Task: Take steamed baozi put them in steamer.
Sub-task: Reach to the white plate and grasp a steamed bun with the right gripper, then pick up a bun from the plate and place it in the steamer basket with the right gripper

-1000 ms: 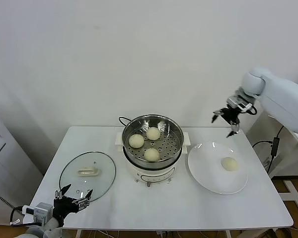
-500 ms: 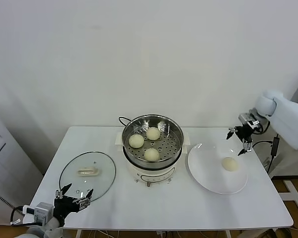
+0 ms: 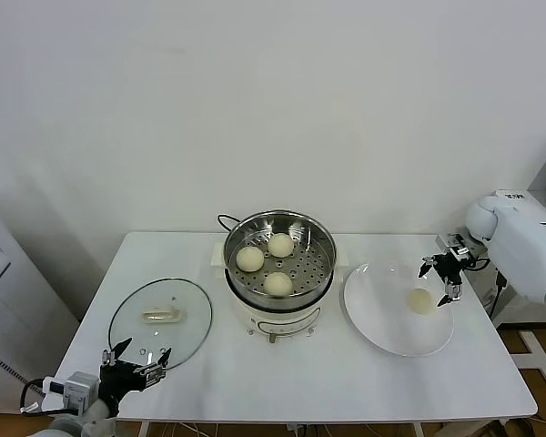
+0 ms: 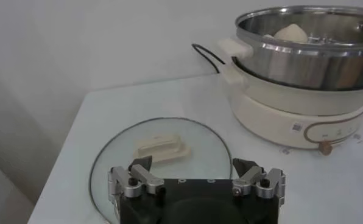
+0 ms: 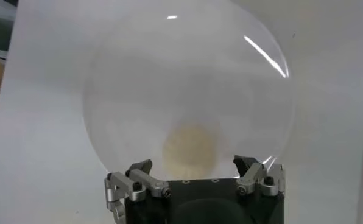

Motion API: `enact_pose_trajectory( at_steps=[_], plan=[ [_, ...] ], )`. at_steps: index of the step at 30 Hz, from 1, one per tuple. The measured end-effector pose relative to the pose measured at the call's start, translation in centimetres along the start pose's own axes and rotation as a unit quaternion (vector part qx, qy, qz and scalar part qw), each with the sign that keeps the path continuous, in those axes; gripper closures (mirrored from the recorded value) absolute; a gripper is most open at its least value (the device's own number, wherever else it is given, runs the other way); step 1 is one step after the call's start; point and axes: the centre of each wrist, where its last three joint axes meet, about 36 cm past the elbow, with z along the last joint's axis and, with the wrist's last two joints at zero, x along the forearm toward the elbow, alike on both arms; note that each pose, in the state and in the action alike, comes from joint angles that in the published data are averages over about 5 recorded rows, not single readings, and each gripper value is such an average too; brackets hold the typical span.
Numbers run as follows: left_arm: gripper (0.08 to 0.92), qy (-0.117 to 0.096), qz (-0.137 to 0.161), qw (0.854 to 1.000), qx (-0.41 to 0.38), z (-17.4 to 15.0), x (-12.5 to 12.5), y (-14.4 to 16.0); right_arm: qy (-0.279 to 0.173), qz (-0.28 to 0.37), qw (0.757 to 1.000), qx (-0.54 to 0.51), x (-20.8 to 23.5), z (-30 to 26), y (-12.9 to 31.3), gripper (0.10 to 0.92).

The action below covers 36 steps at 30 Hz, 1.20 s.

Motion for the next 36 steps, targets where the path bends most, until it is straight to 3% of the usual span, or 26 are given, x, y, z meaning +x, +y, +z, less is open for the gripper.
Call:
enact_pose_trajectory(
  at_steps=[13,27,31,36],
  plan=[
    [0.177,0.002,0.002,1.000,-0.002,0.1,-0.2,0.1,0.006,0.003,1.000,-0.012,-3.5,0.0,0.6,0.211],
    [0.177,-0.002,0.006,1.000,0.000,-0.1,0.1,-0.3,0.002,0.015,0.999,-0.028,-4.9,-0.1,0.9,0.572],
    [0.177,-0.001,0.006,1.000,0.000,-0.1,0.3,-0.3,0.001,0.017,0.999,-0.031,-4.6,-0.1,0.9,0.633],
    [0.177,0.000,0.004,1.000,0.000,0.0,0.3,-0.4,-0.002,0.022,0.999,-0.030,-3.4,-0.5,0.5,0.648]
  ],
)
